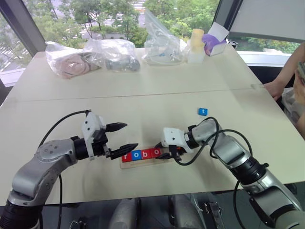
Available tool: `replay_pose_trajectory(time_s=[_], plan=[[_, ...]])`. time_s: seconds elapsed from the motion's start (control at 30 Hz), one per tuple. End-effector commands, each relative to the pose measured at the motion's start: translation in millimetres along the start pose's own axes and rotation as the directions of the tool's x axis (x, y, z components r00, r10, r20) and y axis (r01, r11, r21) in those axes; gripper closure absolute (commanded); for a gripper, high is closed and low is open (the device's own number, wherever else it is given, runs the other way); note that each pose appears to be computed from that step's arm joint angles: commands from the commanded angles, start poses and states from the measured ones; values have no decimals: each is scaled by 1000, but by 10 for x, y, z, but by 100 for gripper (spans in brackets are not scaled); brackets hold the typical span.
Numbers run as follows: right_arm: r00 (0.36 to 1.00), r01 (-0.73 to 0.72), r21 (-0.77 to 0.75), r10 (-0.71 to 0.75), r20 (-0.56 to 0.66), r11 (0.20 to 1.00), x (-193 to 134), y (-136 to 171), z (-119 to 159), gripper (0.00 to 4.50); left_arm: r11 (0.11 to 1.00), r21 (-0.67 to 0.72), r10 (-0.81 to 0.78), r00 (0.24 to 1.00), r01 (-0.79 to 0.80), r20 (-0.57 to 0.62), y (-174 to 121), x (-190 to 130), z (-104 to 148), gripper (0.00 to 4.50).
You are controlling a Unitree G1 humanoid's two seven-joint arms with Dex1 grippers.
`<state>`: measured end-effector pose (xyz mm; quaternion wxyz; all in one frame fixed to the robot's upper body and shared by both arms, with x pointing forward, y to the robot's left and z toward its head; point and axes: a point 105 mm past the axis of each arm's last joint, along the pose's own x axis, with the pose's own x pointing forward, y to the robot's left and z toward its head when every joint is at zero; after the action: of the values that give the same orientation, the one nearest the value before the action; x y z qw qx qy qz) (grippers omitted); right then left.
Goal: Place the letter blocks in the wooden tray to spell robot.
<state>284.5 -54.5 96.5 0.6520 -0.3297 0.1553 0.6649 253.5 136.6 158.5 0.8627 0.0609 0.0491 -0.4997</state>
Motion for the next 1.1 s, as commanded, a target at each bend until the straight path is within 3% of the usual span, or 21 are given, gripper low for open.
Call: replay_pose_trajectory(time_s=[0.03, 0.23, 0.43, 0.47, 0.8, 1.1], plan=[[1000, 4, -26, -4, 11, 1000, 13, -15, 64, 337, 1000, 29, -8, 1000, 7, 30, -34, -10, 92, 0], [1000, -18, -17, 18, 1, 1000, 20, 17, 53, 337, 999, 31, -10, 999, 9, 31, -32, -5, 97, 0], [999, -47, -5, 47, 4, 999, 3, 49, 74, 28, 999, 34, -9, 999, 8, 32, -24, -2, 102, 0], [999, -47, -5, 47, 4, 999, 0, 46, 77, 8, 999, 34, -9, 999, 7, 33, -23, -2, 102, 0], [997, 48, 39, -50, 67, 998, -176, -192, 216, 8, 999, 32, -5, 999, 4, 36, -22, 7, 100, 0], [995, 86, 49, -88, 48, 995, -145, -229, 114, 8, 999, 32, -8, 999, 7, 41, -17, 29, 109, 0]])
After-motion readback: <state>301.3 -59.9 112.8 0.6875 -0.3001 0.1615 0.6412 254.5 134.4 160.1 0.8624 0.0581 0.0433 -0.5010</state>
